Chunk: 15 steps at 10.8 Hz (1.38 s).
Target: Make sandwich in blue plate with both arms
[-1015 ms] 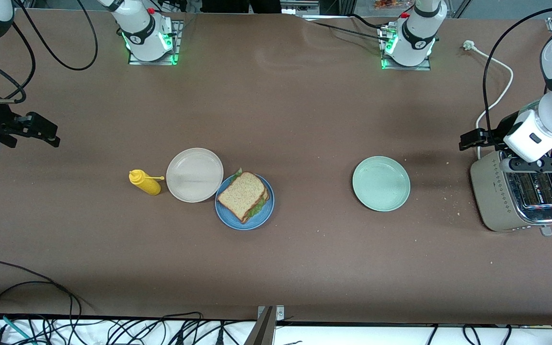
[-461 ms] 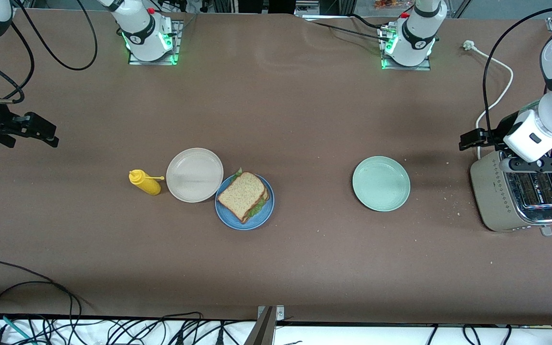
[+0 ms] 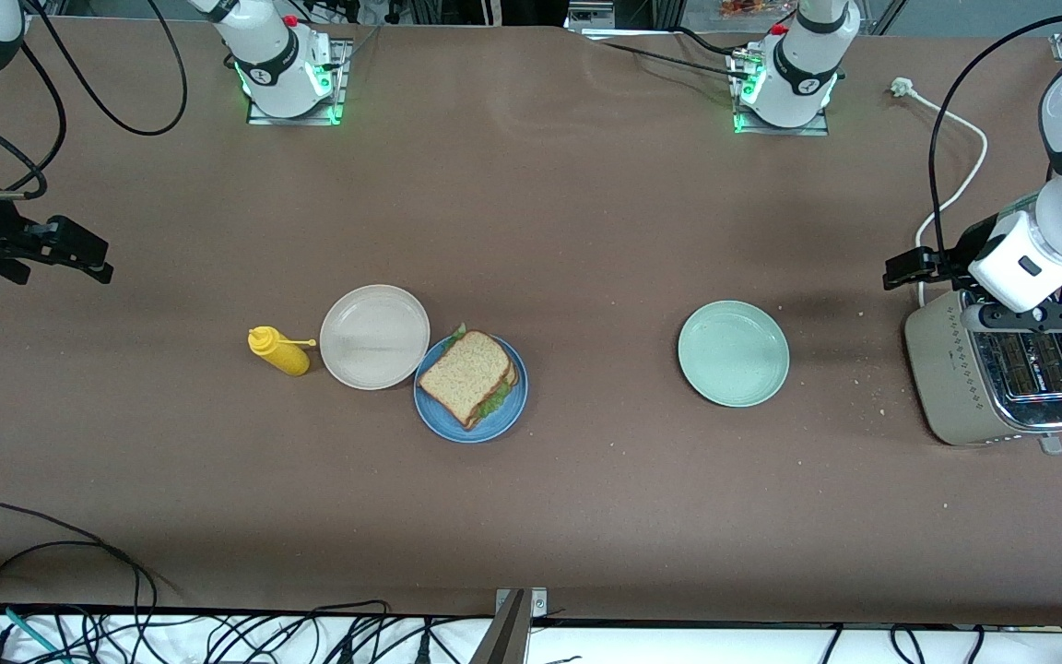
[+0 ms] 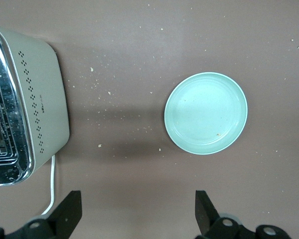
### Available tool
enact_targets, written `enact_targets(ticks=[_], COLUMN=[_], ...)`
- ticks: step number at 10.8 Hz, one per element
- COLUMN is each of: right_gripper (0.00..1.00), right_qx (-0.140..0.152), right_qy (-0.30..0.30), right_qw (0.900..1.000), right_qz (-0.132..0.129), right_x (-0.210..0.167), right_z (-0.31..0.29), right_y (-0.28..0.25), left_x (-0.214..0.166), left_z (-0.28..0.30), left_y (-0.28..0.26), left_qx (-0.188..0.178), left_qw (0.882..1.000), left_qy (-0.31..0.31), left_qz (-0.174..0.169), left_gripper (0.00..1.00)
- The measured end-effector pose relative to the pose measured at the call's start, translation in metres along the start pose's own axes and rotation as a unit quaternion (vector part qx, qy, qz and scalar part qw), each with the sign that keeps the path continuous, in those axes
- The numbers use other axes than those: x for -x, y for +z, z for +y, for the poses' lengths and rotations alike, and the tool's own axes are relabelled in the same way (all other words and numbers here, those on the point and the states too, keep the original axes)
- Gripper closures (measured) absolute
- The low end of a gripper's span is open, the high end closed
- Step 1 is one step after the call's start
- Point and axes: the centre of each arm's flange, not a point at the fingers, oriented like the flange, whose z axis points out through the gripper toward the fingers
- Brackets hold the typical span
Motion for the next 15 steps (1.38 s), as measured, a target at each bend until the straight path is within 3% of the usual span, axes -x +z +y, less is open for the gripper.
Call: enact_targets(ticks=[15], right_gripper=[0.0], right_qx=[0.001], right_qy=[-0.007], right_qw=[1.0], right_qz=[0.011], right_x=[-0.0023], right_z=[-0.006], right_y=[-0.0031], left_x=[-0.0004], left_z=[-0.0004], left_y=[-0.0056], left_qx=[0.0], left_qw=[1.0], left_qy=[0.004], left_qz=[0.006], left_gripper=[0.0])
